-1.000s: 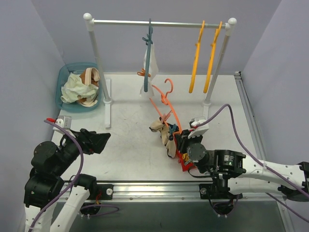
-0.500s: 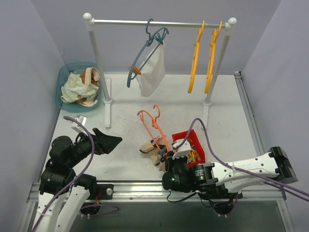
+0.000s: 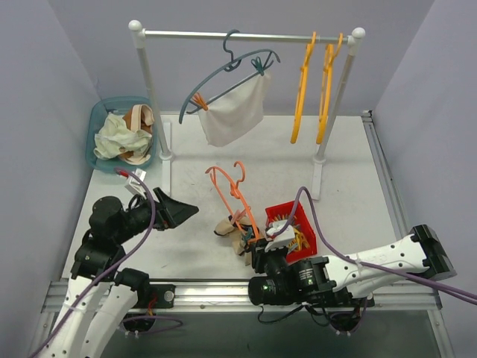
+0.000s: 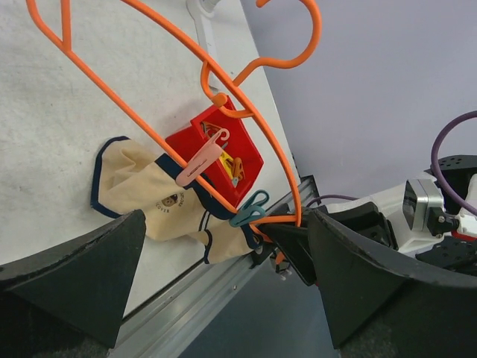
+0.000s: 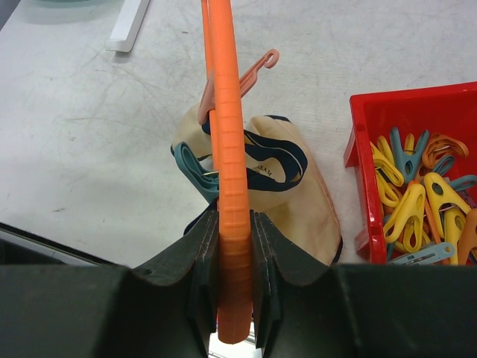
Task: Remove the underwear clipped to the hanger
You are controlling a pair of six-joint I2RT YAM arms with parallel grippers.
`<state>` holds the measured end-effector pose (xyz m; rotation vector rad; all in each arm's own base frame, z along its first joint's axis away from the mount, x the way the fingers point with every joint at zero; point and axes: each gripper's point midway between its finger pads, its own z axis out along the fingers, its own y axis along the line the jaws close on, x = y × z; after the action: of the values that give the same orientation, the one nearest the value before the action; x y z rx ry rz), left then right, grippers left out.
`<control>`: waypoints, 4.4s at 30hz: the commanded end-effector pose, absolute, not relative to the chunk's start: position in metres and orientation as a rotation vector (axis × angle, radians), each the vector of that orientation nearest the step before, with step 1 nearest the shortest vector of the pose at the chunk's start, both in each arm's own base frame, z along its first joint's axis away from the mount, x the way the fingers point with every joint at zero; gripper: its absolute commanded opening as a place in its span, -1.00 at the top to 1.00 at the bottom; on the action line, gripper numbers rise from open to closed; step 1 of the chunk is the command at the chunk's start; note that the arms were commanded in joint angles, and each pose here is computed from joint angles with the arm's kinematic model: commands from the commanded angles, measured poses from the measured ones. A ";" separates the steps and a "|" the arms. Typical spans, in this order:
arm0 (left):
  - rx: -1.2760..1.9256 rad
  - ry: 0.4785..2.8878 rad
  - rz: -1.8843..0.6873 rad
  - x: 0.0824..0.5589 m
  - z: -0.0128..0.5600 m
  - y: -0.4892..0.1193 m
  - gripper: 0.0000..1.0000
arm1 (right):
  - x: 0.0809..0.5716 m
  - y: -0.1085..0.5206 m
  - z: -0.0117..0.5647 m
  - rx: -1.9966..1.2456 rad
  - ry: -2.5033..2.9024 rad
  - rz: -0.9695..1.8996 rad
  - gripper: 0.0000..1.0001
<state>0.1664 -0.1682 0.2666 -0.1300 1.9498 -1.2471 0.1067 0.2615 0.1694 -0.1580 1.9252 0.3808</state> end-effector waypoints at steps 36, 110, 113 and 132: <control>0.162 2.043 -0.491 0.216 0.239 -0.283 -1.00 | 0.113 0.268 0.214 -0.140 1.822 0.365 1.00; -0.187 1.899 -0.676 0.198 0.252 -0.244 -0.75 | 0.120 0.252 0.231 -0.072 1.780 0.374 1.00; -0.202 1.938 -0.689 0.198 0.254 -0.257 -0.82 | 0.120 0.256 0.232 -0.087 1.774 0.358 1.00; -0.457 2.035 -0.619 0.212 0.200 -0.261 -0.82 | 0.116 0.269 0.232 -0.129 1.744 0.310 1.00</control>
<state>0.2050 -0.2620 0.1991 -0.3565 2.0590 -0.5785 0.1115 0.2680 0.2084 -0.1844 1.8252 0.3081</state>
